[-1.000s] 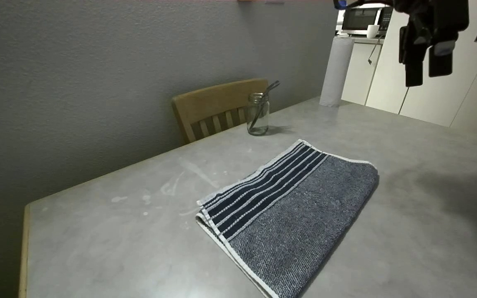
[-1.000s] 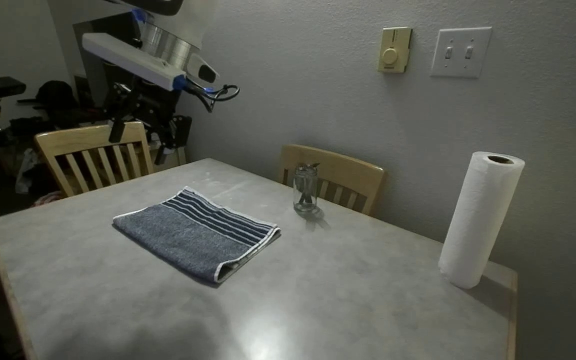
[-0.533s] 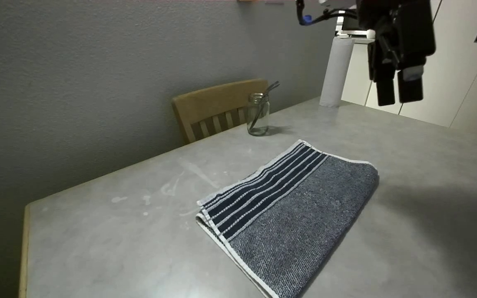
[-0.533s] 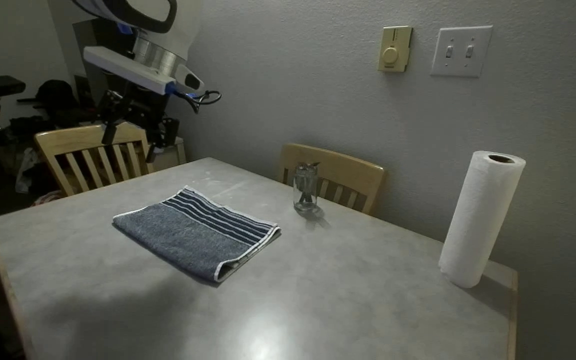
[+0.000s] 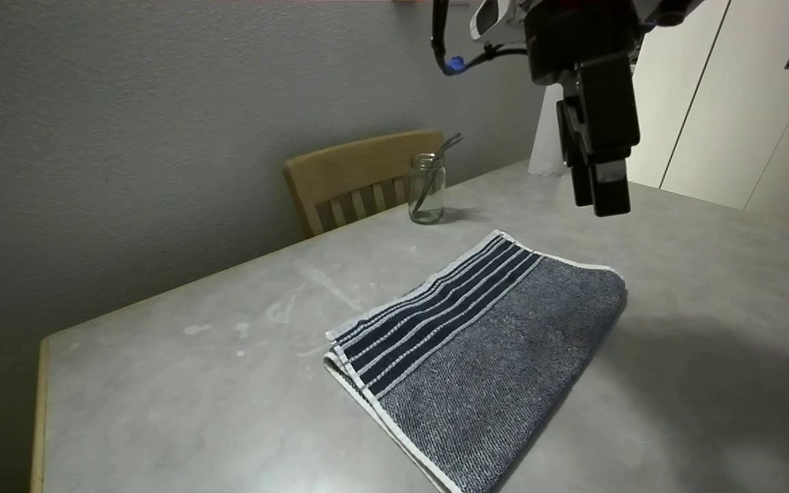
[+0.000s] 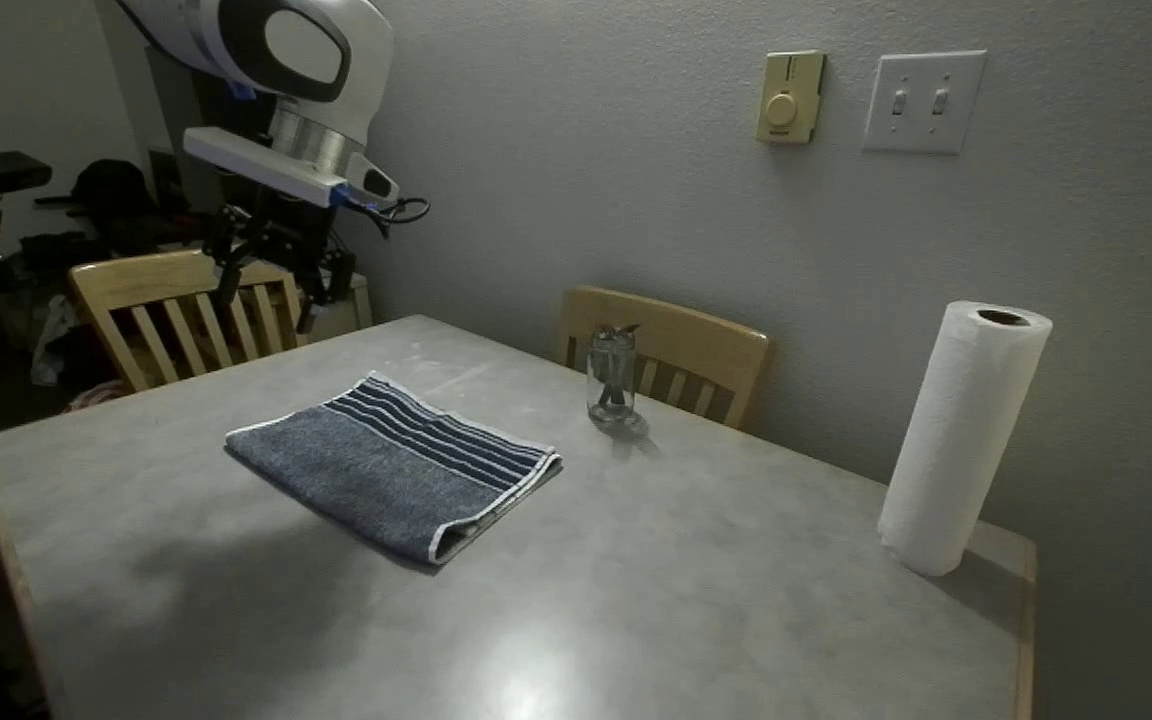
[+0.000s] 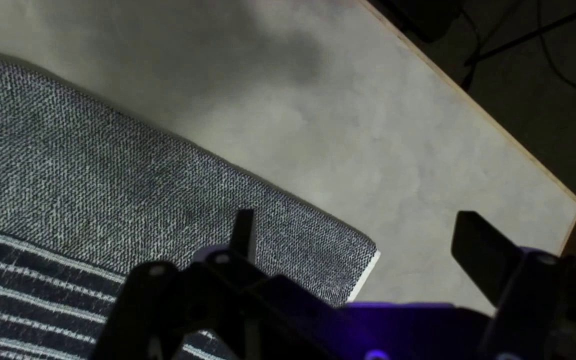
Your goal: Fold the towel
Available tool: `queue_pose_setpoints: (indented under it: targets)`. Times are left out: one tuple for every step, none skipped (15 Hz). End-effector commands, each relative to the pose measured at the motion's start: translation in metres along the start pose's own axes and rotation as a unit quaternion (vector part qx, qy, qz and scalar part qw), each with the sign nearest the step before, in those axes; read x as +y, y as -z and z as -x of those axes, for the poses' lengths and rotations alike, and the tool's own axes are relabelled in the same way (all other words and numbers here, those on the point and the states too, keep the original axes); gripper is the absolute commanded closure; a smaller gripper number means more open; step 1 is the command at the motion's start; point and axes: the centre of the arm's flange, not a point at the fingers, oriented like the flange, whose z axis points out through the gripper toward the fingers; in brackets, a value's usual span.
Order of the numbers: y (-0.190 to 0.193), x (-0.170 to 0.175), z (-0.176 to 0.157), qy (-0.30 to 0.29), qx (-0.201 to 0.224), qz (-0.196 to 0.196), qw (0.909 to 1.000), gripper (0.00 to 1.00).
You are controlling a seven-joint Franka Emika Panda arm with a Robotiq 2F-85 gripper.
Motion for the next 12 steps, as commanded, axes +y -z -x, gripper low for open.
queue_pose_setpoints:
  targets:
    - [0.001, 0.0, 0.001, -0.001, 0.001, 0.0, 1.0, 0.0]
    - [0.003, -0.003, -0.005, -0.024, 0.005, 0.005, 0.9997, 0.0]
    - [0.002, -0.006, -0.012, -0.053, 0.012, 0.012, 0.9984, 0.0]
    - [-0.005, -0.009, -0.023, -0.091, 0.025, 0.012, 0.9955, 0.0]
    - [-0.006, -0.013, -0.032, -0.119, 0.036, 0.02, 0.992, 0.0]
    - [-0.01, -0.017, -0.046, -0.147, 0.05, 0.025, 0.9876, 0.0]
    - [-0.017, -0.021, -0.058, -0.175, 0.063, 0.031, 0.9821, 0.0]
    - [-0.022, -0.025, -0.07, -0.203, 0.076, 0.038, 0.9756, 0.0]
    - [-0.03, -0.03, -0.082, -0.23, 0.086, 0.047, 0.9684, 0.0]
    - [-0.04, -0.034, -0.092, -0.242, 0.094, 0.052, 0.9642, 0.0]
    - [-0.048, -0.039, -0.103, -0.24, 0.099, 0.055, 0.964, 0.0]
    - [-0.055, -0.042, -0.109, -0.233, 0.1, 0.058, 0.9654, 0.0]
